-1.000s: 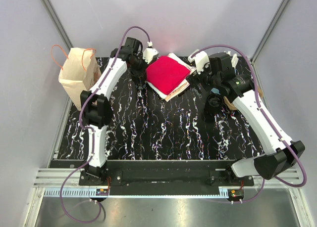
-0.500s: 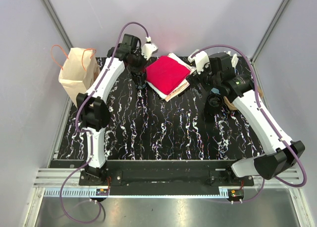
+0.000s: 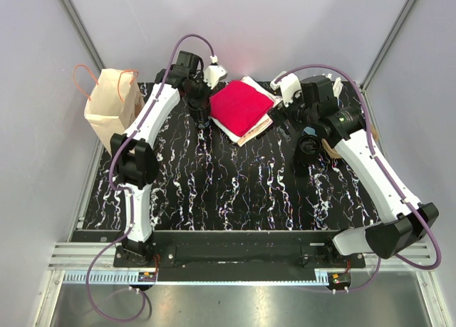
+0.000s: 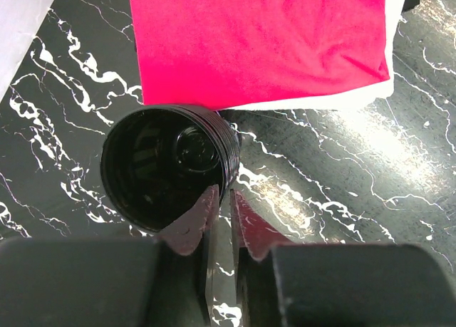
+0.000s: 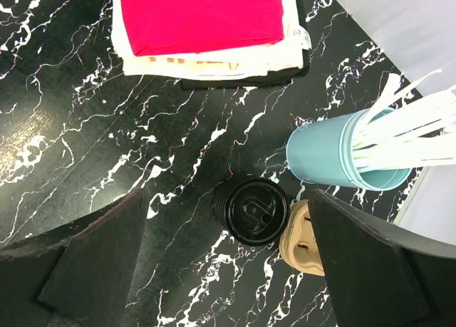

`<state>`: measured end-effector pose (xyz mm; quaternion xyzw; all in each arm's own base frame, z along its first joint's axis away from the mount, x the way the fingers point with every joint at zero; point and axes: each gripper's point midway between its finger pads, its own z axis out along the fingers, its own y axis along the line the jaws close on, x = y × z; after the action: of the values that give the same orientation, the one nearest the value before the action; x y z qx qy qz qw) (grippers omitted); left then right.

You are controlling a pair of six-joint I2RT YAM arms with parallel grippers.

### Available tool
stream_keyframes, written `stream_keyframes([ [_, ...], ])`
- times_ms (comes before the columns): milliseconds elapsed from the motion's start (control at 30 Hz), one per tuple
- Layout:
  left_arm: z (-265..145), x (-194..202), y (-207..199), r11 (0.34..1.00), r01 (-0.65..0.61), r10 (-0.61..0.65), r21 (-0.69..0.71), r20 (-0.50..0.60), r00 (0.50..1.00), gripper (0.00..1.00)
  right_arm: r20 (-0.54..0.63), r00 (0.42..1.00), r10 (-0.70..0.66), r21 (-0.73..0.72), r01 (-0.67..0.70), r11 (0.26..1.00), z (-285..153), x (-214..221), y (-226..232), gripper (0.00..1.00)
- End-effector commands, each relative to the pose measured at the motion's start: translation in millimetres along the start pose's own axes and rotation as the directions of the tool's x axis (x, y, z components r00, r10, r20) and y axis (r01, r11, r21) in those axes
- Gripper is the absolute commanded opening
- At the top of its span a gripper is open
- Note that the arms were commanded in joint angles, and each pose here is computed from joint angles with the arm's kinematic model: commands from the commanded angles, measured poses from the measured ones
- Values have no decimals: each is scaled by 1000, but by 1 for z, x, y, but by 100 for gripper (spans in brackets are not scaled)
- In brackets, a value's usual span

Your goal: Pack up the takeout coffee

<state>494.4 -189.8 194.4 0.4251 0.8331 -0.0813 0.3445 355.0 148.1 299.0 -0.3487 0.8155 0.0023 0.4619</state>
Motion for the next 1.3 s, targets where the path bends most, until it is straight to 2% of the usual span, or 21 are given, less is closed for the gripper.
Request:
stream_keyframes([
  [0,-4,-10,3,1000,-16,17,-19,33,999,15,71,997,20,25,-22,999,-11,-16,-8,100],
  [100,3,-5,2,1000,-14,14,-9,19,1000,15,69,997,20,26,-22,999,-10,-15,-8,100],
  [367,13,5,0,1000,-15,15,3,-11,1000,29,69,997,18,26,-20,999,-9,-16,-7,100],
  [967,30,18,1,1000,-7,8,13,-49,999,29,65,998,19,29,-21,999,-9,-14,-8,100],
  [1267,8,-3,-4,1000,-10,9,19,30,1000,29,63,998,19,30,-21,999,-8,-14,-8,100],
])
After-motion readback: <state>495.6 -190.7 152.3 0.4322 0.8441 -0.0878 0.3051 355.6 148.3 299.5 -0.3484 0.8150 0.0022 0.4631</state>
